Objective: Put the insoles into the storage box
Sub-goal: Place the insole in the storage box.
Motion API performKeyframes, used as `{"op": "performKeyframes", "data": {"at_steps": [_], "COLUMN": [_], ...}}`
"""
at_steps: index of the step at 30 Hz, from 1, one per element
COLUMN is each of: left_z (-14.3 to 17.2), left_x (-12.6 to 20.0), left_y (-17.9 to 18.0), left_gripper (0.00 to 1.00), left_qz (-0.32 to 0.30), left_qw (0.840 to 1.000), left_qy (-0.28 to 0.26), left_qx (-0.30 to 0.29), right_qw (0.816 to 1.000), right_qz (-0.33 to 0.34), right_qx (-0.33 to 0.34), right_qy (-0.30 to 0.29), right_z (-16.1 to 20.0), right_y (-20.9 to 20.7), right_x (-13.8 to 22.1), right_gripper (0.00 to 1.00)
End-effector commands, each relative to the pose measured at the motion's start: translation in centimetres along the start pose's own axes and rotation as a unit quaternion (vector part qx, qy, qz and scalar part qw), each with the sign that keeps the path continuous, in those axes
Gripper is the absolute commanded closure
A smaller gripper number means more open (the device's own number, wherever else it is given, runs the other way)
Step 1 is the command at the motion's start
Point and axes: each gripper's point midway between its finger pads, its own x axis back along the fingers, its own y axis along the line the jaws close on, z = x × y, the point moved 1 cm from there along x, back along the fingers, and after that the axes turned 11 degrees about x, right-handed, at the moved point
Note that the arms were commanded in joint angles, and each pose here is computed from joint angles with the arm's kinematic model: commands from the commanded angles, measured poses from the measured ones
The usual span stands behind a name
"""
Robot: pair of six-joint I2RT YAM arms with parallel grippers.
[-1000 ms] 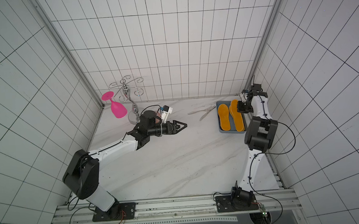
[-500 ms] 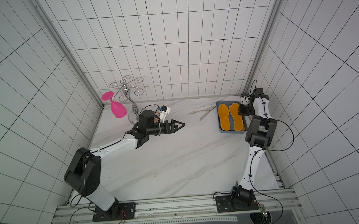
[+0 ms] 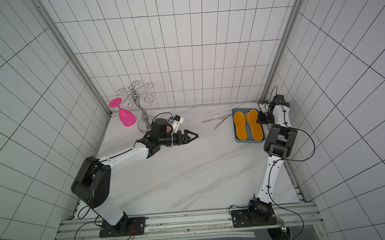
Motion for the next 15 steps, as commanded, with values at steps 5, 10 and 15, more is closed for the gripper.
{"op": "performKeyframes", "data": {"at_steps": [5, 10, 15], "left_z": [-0.5, -0.5, -0.4], "left_x": [-0.7, -0.8, -0.8], "left_y": [0.2, 0.3, 0.5], "left_gripper": [0.01, 0.01, 0.01], "left_qz": [-0.004, -0.012, -0.016], "left_qw": [1.000, 1.000, 1.000], "left_qy": [0.010, 0.016, 0.019], "left_qx": [-0.013, -0.020, -0.019], "right_qw": [0.999, 0.999, 1.000], "right_qz": [-0.039, -0.021, -0.005], "right_qx": [0.012, 0.016, 0.014], "right_qy": [0.006, 0.019, 0.019], "right_z": [0.8, 1.3, 0.9], "right_y": [0.5, -0.2, -0.7], "right_x": [-1.0, -1.5, -1.7], "right_gripper": [1.00, 0.98, 0.89]}}
